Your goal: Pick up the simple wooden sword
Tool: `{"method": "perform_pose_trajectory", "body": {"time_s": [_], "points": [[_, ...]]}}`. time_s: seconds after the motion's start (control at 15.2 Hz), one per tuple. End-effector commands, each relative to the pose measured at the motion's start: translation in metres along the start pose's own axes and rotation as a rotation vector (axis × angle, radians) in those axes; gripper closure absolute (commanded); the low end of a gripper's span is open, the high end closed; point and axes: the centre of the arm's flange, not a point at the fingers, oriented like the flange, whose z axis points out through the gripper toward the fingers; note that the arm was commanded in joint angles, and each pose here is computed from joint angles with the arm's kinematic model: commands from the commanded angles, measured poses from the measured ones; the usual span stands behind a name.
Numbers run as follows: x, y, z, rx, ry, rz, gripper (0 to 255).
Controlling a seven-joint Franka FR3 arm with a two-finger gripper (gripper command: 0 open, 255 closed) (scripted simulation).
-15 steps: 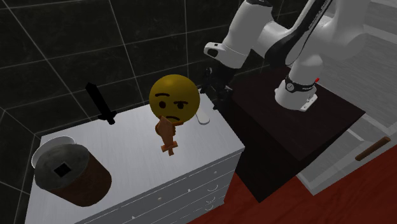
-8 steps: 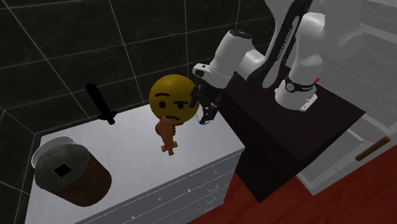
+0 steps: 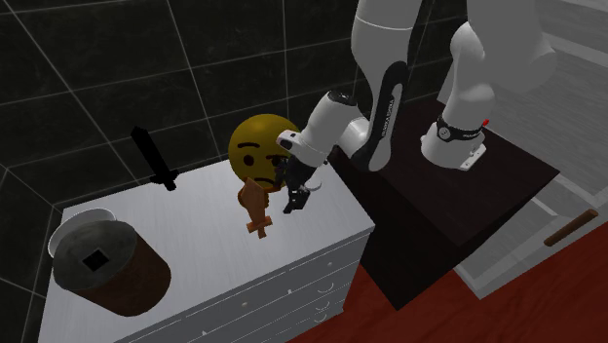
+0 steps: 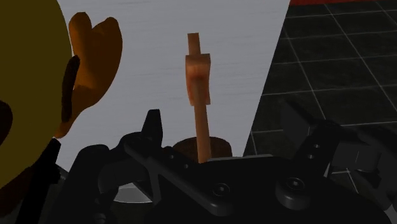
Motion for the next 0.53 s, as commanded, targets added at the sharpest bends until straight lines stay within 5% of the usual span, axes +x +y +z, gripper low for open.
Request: {"method": "perform_pose_trajectory", "body": {"time_s": [0.0,0.2,0.46], "points": [[0.001,0.006,0.027,0.003,0.019,0.019,0],[0.002,0.012,0.066,0.007,0.047,0.046,0],[-0.006,0.012,0.084,0.008,0.050,0.048,0]]}}
